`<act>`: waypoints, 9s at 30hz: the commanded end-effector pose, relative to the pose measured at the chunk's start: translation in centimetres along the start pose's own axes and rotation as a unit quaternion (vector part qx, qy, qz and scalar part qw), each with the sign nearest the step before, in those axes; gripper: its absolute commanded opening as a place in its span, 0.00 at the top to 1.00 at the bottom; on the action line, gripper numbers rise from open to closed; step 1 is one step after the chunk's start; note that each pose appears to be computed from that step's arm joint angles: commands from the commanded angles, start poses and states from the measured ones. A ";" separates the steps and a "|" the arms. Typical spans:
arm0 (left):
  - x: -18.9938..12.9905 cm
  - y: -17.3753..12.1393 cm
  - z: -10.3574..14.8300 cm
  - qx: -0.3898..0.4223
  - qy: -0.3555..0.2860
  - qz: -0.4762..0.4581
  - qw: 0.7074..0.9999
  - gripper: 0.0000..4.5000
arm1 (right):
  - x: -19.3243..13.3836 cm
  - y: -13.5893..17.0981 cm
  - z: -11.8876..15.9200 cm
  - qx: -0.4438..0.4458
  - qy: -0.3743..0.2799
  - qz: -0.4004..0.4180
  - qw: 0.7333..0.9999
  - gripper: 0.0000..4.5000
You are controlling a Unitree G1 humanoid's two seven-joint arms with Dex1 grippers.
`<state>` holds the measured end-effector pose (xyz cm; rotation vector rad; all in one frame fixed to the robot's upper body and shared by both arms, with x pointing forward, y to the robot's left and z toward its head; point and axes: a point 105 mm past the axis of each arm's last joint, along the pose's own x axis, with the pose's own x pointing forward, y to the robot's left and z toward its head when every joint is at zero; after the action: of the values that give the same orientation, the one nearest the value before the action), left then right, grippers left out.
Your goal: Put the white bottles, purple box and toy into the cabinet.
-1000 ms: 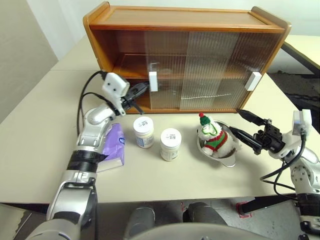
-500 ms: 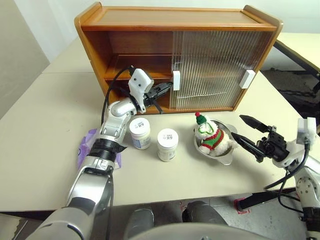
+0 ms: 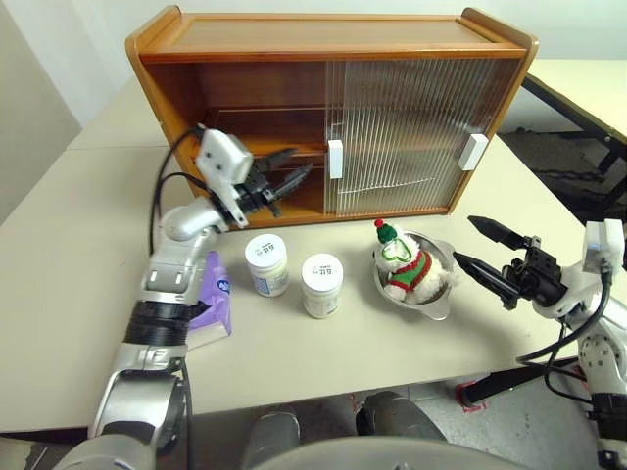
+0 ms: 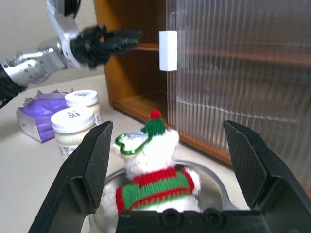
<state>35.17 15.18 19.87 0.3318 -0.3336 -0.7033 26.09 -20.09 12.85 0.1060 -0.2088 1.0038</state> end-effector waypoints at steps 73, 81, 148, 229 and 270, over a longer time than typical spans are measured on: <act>-7.4 5.0 2.4 -0.455 0.018 0.137 0.880 1.00 | 1.7 -0.3 -0.2 0.001 -0.005 0.040 0.999 0.00; -1.7 5.3 2.4 -0.456 -0.023 0.190 0.869 1.00 | 2.3 0.3 1.2 -0.014 -0.039 0.052 0.998 0.00; 1.9 3.0 -2.0 -0.145 0.078 0.110 0.980 0.99 | 1.2 0.7 -1.0 0.003 -0.016 0.023 1.000 0.00; -10.3 -3.4 -11.5 -0.166 0.191 -0.029 0.967 0.30 | 1.7 0.9 -0.5 0.000 0.007 0.033 0.999 0.00; -0.2 1.6 -16.0 -0.141 0.279 0.201 0.928 0.30 | 0.0 0.2 -1.7 -0.005 0.017 0.041 0.999 0.00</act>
<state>41.59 18.67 4.95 0.1914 0.2747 -0.2705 26.02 -19.38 10.94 0.0986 -0.1898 1.0821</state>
